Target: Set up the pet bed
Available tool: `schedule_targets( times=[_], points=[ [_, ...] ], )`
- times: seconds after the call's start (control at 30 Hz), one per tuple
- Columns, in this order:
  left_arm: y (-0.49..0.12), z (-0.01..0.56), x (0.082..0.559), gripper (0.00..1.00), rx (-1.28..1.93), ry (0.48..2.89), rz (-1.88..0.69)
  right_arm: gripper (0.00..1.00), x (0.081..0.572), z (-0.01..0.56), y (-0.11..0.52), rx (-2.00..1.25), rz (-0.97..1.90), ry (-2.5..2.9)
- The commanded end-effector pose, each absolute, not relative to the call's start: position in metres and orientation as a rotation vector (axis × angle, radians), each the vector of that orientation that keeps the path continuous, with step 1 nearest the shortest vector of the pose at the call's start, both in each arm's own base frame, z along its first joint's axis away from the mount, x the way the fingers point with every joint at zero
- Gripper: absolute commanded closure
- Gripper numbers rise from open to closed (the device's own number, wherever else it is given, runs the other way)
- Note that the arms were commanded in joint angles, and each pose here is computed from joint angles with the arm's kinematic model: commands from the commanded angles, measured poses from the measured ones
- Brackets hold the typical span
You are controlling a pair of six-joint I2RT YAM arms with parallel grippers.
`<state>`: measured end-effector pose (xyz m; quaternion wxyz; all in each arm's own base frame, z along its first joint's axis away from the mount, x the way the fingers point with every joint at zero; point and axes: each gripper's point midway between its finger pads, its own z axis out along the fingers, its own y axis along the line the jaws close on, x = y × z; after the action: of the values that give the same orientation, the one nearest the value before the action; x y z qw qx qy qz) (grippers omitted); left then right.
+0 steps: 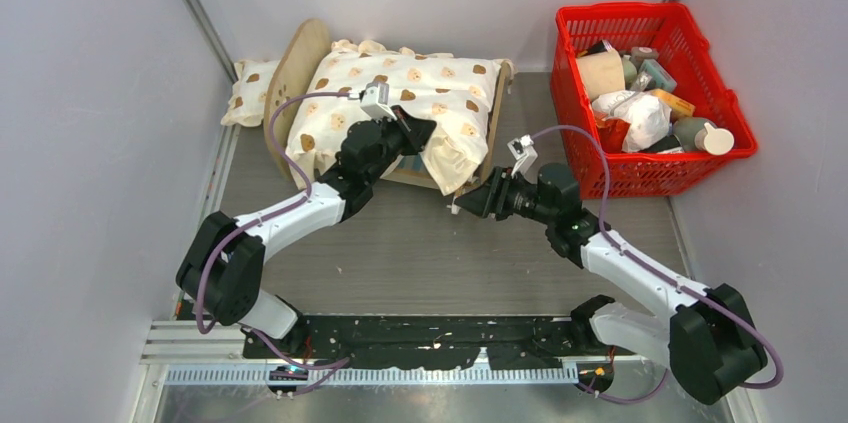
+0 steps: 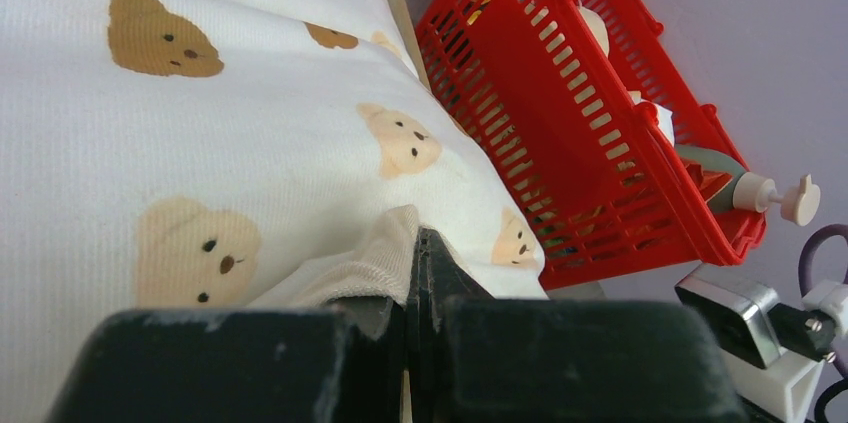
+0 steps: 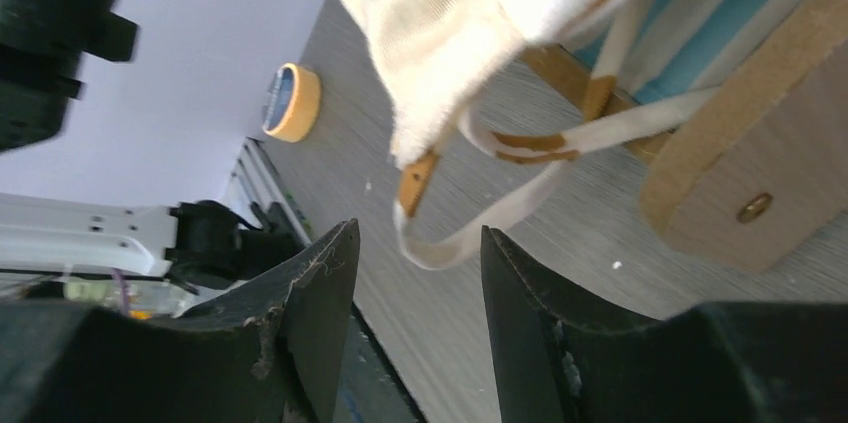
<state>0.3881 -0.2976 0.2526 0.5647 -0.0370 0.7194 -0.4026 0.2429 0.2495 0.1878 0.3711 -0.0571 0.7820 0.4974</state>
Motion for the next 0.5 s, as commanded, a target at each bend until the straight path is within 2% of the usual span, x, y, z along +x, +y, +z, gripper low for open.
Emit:
schedule_targets(
  times=[0.0, 0.2, 0.47],
  points=[
    [-0.296, 0.276, 0.392, 1.00, -0.089, 1.601, -0.968, 0.45, 0.258, 0.185, 0.251, -0.283, 1.152, 1.861],
    [-0.295, 0.274, 0.392, 1.00, -0.093, 1.603, -0.969, 0.42, 0.261, 0.191, 0.270, -0.357, 1.178, 1.803],
    [-0.298, 0.276, 0.393, 1.00, -0.094, 1.598, -0.986, 0.40, 0.266, 0.189, 0.284, -0.410, 1.047, 1.817]
  ],
)
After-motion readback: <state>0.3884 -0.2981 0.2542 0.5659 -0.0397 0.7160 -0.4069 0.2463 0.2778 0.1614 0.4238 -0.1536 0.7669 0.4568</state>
